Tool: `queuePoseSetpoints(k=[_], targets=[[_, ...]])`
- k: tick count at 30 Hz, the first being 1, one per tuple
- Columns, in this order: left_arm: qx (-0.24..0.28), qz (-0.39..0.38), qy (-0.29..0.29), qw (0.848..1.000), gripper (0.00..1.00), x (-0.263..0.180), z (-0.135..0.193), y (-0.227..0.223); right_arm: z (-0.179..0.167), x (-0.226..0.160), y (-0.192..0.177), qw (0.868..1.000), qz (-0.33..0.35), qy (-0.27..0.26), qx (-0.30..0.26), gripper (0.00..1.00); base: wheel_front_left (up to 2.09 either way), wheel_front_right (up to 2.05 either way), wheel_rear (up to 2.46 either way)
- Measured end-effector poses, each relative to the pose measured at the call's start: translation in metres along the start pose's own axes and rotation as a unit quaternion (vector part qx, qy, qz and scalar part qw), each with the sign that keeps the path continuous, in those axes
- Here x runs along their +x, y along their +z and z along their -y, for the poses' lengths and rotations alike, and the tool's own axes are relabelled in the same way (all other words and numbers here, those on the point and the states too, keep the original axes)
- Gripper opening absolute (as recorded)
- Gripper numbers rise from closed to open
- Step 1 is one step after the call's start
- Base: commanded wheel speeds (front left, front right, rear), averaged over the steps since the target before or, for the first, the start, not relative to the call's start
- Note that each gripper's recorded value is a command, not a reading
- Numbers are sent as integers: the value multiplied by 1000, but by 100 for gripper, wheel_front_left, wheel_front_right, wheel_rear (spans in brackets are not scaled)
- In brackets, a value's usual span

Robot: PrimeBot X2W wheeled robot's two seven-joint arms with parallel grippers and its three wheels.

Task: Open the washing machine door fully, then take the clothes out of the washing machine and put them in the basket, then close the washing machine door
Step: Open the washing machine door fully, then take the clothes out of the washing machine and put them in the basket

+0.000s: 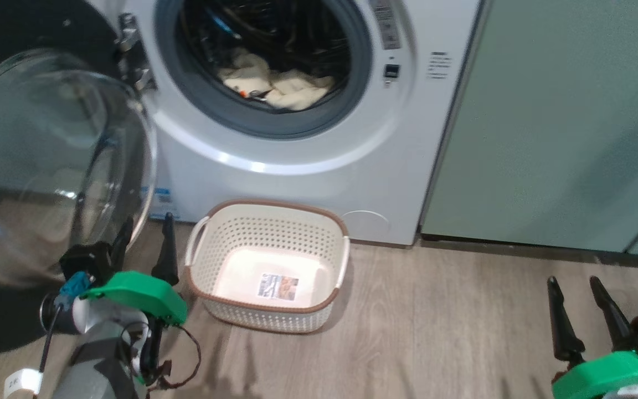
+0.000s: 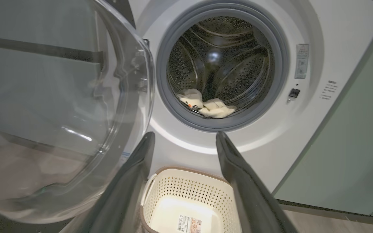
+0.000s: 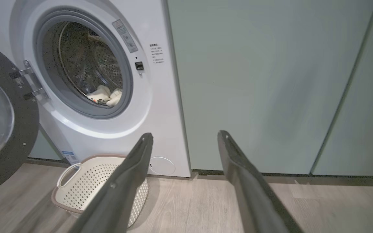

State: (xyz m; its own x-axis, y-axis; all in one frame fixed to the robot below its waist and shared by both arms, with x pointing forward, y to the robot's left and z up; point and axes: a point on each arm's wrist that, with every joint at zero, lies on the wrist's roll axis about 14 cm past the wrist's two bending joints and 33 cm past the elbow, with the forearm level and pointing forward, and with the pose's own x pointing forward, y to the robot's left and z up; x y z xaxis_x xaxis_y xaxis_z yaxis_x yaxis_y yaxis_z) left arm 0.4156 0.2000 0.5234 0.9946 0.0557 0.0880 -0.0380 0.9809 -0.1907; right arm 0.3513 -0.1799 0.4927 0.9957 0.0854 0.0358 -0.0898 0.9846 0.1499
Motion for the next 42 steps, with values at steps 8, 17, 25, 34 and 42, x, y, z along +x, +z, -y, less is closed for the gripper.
queuePoseSetpoints(k=[8,17,25,34,42], targets=[[-5,-17,-37,999,100,5,27,-11,22,-21,5,999,10,-37,-4,100,0,0,0],[2,-42,-52,998,100,-1,34,-27,31,-26,9,999,16,-52,-5,100,0,0,0],[0,-42,-53,998,100,-2,32,-27,28,-23,8,999,15,-48,-4,100,0,0,0],[2,-44,-70,997,100,-3,39,-28,25,-20,5,999,10,-44,-3,100,50,-50,0],[7,-53,-77,996,100,-3,41,-35,23,-19,0,999,2,-44,0,100,171,-171,0]])
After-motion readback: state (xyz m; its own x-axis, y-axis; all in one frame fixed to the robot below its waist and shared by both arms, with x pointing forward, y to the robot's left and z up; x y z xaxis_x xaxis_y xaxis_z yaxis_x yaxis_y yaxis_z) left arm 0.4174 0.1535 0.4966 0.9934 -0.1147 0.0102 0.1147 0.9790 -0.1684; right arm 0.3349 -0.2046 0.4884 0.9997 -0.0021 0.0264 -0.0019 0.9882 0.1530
